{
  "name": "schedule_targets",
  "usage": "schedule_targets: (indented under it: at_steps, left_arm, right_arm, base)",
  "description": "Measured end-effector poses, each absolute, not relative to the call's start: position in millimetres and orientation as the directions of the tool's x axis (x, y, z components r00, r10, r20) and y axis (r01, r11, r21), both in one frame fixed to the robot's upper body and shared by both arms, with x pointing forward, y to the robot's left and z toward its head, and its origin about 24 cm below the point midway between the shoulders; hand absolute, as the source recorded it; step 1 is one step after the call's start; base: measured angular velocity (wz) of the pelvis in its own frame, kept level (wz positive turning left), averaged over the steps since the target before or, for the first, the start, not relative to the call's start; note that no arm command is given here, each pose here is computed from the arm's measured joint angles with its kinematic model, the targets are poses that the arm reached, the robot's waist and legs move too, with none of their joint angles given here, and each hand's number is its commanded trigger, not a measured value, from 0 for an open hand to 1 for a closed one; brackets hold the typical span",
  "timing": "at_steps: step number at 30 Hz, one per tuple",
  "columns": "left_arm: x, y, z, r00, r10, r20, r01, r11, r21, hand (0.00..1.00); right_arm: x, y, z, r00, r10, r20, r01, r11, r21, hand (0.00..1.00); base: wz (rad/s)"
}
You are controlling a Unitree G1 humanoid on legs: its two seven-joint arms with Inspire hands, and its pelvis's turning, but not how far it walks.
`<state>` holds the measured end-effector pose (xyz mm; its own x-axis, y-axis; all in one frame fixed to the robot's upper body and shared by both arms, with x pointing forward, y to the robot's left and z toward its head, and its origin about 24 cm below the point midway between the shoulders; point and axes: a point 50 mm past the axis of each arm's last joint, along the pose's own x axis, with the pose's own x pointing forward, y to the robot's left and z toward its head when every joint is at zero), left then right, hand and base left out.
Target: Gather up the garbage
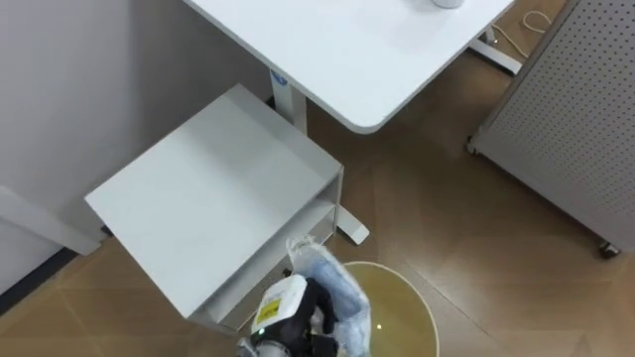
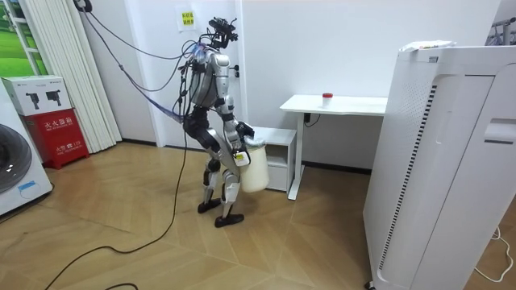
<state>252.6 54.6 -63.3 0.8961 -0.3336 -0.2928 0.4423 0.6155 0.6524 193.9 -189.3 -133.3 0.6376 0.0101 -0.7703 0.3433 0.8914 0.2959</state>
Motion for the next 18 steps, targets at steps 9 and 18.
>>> schedule_targets:
  at_steps: [9,18]
  left_arm:
    - [234,43,-77,0.761,-0.463,-0.455,0.646,0.606,0.464,0.0]
    - [226,46,-85,0.672,-0.52,-0.528,0.737,0.537,0.41,0.0]
  right_arm:
    - [189,-184,-136,0.62,0.038,-0.784,0.294,0.915,0.277,1.0]
    - [181,-184,-140,0.603,0.044,-0.796,0.291,0.918,0.271,1.0]
  base:
    - [-0.02]
    - [-0.01]
